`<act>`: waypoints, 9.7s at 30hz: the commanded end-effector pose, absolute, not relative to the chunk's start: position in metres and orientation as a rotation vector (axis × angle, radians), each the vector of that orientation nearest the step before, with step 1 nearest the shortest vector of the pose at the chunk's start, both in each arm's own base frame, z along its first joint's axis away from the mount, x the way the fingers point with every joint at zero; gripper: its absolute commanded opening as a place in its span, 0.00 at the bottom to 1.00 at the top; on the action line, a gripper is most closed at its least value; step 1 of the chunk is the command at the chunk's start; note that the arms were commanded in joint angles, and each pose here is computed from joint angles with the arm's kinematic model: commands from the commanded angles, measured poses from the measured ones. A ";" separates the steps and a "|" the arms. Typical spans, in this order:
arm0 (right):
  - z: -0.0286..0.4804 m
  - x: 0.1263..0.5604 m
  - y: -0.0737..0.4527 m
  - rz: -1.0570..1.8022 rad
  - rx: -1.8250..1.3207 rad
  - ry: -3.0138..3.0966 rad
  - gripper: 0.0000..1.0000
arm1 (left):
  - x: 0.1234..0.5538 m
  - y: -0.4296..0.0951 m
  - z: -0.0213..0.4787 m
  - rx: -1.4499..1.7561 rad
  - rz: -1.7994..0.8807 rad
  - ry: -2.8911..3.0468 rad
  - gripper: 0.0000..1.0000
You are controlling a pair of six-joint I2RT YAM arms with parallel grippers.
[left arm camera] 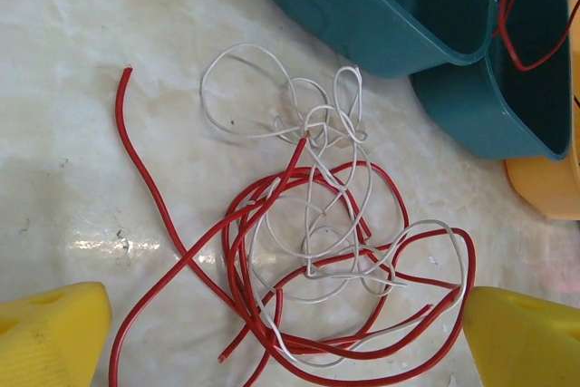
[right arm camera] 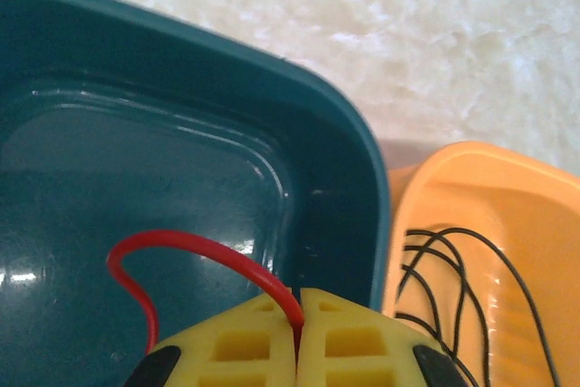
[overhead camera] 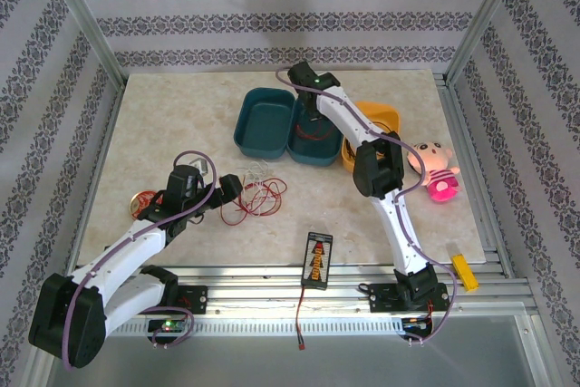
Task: Untangle the cables
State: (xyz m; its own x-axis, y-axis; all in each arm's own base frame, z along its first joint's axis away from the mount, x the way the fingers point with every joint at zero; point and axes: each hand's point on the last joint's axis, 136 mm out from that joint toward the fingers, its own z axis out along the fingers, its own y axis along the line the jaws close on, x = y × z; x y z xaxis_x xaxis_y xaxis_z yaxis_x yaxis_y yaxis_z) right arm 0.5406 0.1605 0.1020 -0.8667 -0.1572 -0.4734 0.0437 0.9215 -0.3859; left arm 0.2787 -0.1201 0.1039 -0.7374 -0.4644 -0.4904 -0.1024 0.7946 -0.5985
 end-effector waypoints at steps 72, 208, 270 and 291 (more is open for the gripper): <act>0.117 0.302 0.332 0.596 -0.020 2.720 0.47 | 0.302 -0.133 0.106 -0.391 -0.789 2.326 0.96; 0.460 0.246 0.357 0.855 -0.737 1.740 0.00 | 0.305 -0.151 0.091 -0.279 -0.892 2.305 0.72; 0.311 0.426 0.208 0.443 -0.184 2.194 0.00 | 0.282 -0.118 0.105 -0.336 -0.703 2.302 0.99; 0.265 0.485 0.210 0.185 -0.379 2.254 0.00 | 0.264 -0.104 0.125 -0.325 -0.653 2.256 0.99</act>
State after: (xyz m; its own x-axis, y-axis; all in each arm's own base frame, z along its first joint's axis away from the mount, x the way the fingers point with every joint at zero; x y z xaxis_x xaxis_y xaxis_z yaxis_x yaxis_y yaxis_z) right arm 0.4764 0.2179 0.2651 -0.6283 -0.1573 -0.7619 -0.3225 0.9439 0.0711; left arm 0.2700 -0.1146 0.1338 -0.6799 -0.4285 -0.5951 -0.0007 0.8119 -0.5838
